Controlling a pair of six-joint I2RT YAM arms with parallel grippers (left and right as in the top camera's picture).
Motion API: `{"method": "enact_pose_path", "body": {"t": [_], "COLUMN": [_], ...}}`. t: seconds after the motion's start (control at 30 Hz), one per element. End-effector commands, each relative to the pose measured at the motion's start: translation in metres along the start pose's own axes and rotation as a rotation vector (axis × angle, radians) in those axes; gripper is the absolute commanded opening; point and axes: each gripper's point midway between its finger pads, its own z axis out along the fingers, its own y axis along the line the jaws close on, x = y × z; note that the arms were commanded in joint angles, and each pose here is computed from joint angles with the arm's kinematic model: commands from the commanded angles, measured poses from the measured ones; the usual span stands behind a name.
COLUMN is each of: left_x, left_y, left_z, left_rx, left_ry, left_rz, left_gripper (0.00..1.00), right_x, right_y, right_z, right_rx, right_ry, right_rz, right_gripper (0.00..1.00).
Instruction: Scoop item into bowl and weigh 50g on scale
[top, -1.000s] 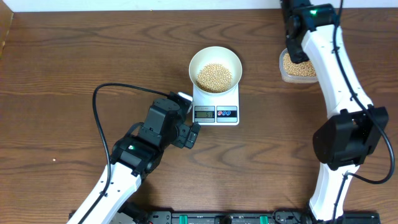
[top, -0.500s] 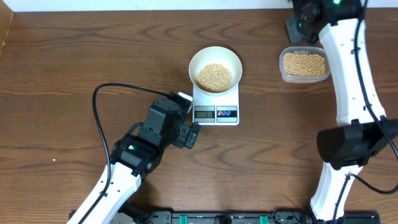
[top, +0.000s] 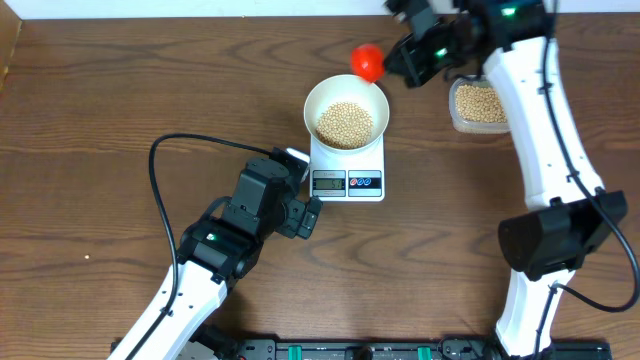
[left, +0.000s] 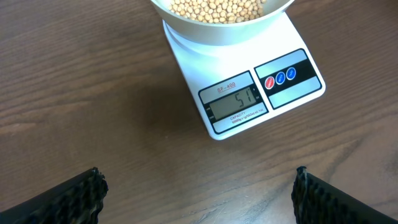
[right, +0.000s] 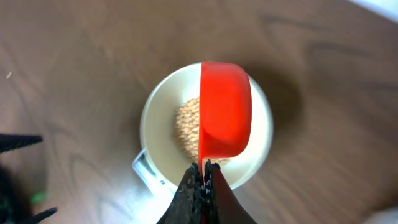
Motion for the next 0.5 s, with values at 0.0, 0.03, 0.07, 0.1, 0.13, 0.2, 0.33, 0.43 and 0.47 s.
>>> {"method": "enact_pose_path", "body": {"t": [0.0,0.03,0.07,0.1,0.13,0.2,0.33,0.43,0.47], "left_x": [-0.004,-0.004,-0.004,-0.004,-0.004,-0.004,-0.004,-0.004,-0.004], "left_y": [0.002,0.002,0.002,0.002,0.002,0.002,0.002,0.002,0.002], "left_z": [-0.001,-0.001,-0.001,-0.001,-0.001,-0.001,-0.001,-0.001,-0.001], "left_rx": [-0.008,-0.008,-0.008,-0.008,-0.008,-0.008,-0.008,-0.008,-0.008], "left_ry": [-0.007,-0.008,-0.007,-0.008,-0.008,-0.008,-0.007,-0.007,-0.007], "left_rz": [0.002,0.002,0.002,0.002,0.002,0.002,0.002,0.002,0.002], "left_gripper": [0.97,0.97,0.97,0.97,0.97,0.97,0.97,0.97,0.97], "right_x": [0.012,0.015,0.018,0.021,0.023,0.028,0.035,0.039,0.04], "right_y": [0.01,0.009,0.007,0.006,0.005,0.001,-0.006,-0.006,-0.006], "right_z": [0.025,0.03,0.037,0.043,0.049,0.06,0.079,0.092,0.096], "right_rx": [-0.024,-0.006,0.014,0.03,0.043,0.079,0.147,0.172,0.184], "right_ry": [0.057,0.07,0.085,0.097,0.104,0.116,0.135,0.143,0.145], "right_rz": [-0.052,-0.057,-0.061,-0.068,-0.066,-0.059,-0.08,-0.101,-0.105], "right_gripper": [0.01,0.01,0.01,0.01,0.01,0.01,0.01,0.01,0.01]}}
